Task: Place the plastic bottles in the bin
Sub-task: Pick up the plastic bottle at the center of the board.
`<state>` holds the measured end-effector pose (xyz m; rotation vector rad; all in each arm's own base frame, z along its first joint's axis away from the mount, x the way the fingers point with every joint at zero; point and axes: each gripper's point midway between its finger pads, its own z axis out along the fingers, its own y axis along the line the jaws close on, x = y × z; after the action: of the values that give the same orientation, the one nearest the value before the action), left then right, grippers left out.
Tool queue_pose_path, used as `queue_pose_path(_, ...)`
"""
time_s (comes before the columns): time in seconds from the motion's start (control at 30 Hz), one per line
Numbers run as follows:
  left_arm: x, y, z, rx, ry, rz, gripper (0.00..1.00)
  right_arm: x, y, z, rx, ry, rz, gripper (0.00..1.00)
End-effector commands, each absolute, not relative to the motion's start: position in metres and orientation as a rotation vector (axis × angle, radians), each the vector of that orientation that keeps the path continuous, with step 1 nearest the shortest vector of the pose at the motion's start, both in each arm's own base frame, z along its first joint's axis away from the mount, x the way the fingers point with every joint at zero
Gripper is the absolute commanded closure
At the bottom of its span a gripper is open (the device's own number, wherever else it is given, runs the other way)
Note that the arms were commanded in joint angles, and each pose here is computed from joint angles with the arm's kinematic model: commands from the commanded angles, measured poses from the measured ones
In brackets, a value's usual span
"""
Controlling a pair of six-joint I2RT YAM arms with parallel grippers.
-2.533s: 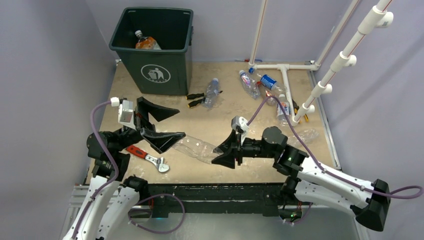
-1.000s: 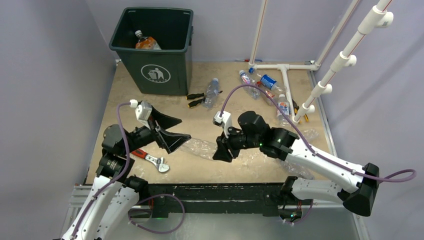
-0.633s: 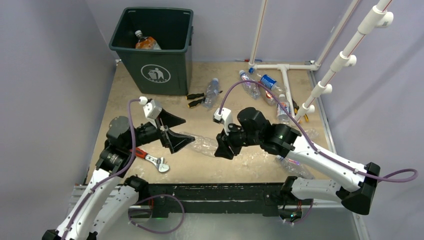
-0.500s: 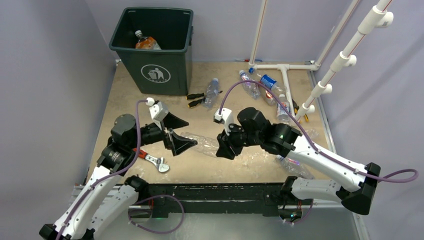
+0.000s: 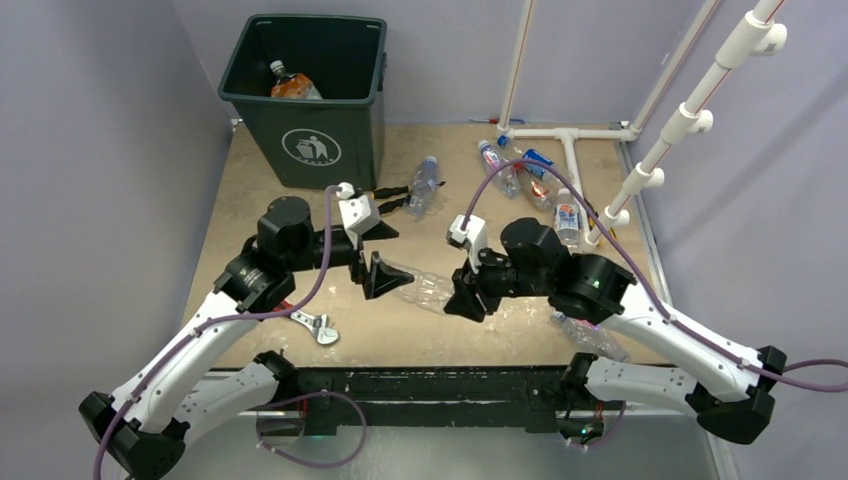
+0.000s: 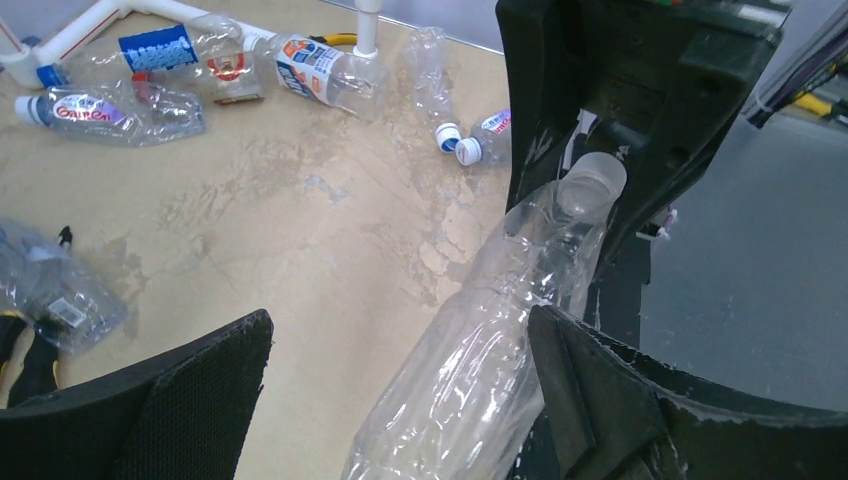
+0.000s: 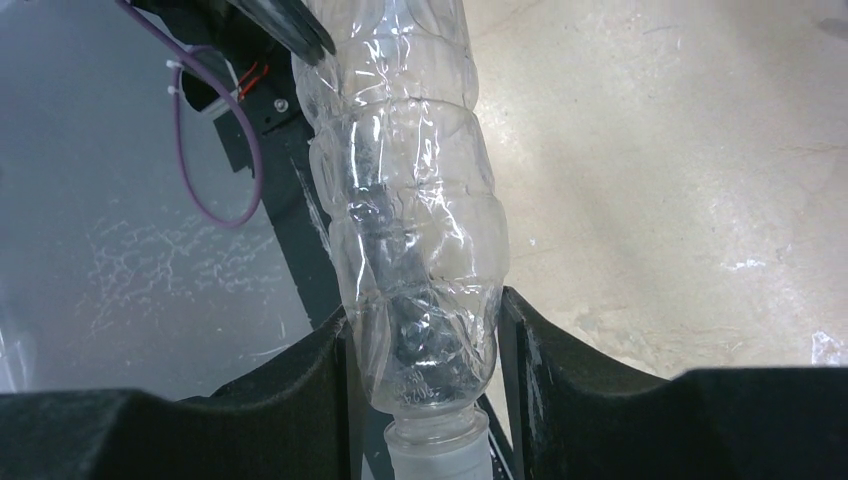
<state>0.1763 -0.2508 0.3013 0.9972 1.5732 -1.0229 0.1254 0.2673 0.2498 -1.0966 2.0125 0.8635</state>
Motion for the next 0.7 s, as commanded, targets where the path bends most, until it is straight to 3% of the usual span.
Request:
queue_pose_path(0.0,0.169,-0.262,0.314,1.165,1.455,-0.988,0.01,0.121,0.263,0.266,-1.087,1.942,0.89,0.66)
queue_pose_path(0.37,0.13,-0.274,0.296,1.319,1.375,-1.129,0.01,0.118,0.265,0.279,-1.113,1.889,0.916,0.66)
queue_pose_path(0.67,0.129,-0.283,0.274,1.357,1.427,-1.116,0.05,0.122,0.276,0.315,-1.103,1.774,0.955,0.67)
